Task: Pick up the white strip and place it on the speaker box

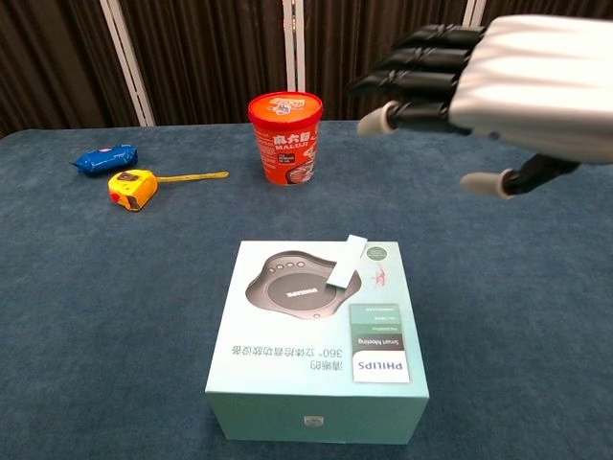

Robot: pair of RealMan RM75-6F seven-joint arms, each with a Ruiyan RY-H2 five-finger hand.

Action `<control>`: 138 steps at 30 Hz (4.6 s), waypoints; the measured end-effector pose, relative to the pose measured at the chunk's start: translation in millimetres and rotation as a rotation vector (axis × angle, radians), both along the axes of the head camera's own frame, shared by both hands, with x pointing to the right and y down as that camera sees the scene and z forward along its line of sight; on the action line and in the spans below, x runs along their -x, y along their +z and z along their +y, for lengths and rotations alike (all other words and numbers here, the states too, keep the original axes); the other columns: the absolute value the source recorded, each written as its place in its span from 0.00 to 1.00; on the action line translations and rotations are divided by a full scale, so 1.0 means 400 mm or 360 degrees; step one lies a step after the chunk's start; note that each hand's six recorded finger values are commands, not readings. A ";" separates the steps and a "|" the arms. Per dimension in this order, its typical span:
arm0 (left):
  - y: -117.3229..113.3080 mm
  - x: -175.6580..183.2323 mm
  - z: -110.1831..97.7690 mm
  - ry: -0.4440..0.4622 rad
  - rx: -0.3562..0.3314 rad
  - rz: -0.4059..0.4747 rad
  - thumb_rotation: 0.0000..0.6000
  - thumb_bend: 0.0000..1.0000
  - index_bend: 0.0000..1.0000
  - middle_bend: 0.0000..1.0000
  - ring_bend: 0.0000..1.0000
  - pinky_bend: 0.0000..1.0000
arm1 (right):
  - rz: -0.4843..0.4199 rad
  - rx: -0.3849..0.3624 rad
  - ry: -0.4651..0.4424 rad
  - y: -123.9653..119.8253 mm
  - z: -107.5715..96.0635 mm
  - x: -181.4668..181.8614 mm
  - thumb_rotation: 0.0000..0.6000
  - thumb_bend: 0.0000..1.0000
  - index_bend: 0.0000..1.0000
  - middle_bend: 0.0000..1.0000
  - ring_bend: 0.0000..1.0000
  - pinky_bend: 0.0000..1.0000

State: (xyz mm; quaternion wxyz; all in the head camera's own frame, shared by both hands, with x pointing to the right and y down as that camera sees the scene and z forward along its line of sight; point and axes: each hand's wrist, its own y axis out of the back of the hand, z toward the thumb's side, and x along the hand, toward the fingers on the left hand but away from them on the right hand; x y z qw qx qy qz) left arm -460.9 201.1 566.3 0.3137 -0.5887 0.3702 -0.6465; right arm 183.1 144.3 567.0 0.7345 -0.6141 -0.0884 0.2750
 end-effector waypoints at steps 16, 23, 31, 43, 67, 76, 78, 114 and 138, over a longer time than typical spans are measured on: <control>0.028 -0.296 -0.173 0.0525 0.0108 0.0494 1.00 0.78 0.19 0.00 0.00 0.00 | -0.0204 0.0331 0.1229 -0.027 -0.034 -0.499 1.00 0.14 0.05 0.00 0.00 0.00; 0.043 -0.497 -0.212 0.0760 0.0284 0.0793 1.00 1.00 0.28 0.00 0.00 0.00 | -0.0296 0.0449 0.1594 -0.002 0.063 -0.597 1.00 0.12 0.02 0.00 0.00 0.00; 0.066 -0.672 -0.197 0.1004 0.0456 0.0870 1.00 0.99 0.34 0.00 0.00 0.00 | -0.0280 0.0427 0.1671 -0.005 0.082 -0.623 1.00 0.11 0.02 0.00 0.00 0.00; 0.109 -0.858 -0.132 0.1256 0.0506 0.0813 1.00 0.98 0.36 0.00 0.00 0.00 | -0.0258 0.0403 0.1699 0.002 0.074 -0.643 1.00 0.12 0.02 0.00 0.00 0.00; 0.159 -0.918 -0.055 0.1272 0.0560 0.0684 1.00 0.98 0.36 0.00 0.00 0.00 | -0.0281 0.0366 0.1727 -0.012 0.068 -0.660 1.00 0.11 0.02 0.00 0.00 0.00; 0.158 -0.913 -0.051 0.1276 0.0546 0.0679 1.00 0.98 0.36 0.00 0.00 0.00 | -0.0292 0.0362 0.1734 -0.016 0.067 -0.663 1.00 0.12 0.02 0.00 0.00 0.00; 0.157 -0.909 -0.048 0.1275 0.0552 0.0679 1.00 0.98 0.36 0.00 0.00 0.00 | -0.0293 0.0361 0.1735 -0.017 0.067 -0.664 1.00 0.11 0.02 0.00 0.00 0.00; 0.138 -0.880 -0.050 0.1276 0.0517 0.0672 1.00 0.99 0.35 0.00 0.00 0.00 | -0.0321 0.0349 0.1748 -0.027 0.062 -0.671 1.00 0.11 0.03 0.00 0.00 0.00; 0.140 -0.869 -0.045 0.1311 0.0470 0.0653 1.00 0.98 0.36 0.00 0.00 0.00 | -0.0333 0.0344 0.1759 -0.032 0.060 -0.677 1.00 0.12 0.03 0.00 0.00 0.00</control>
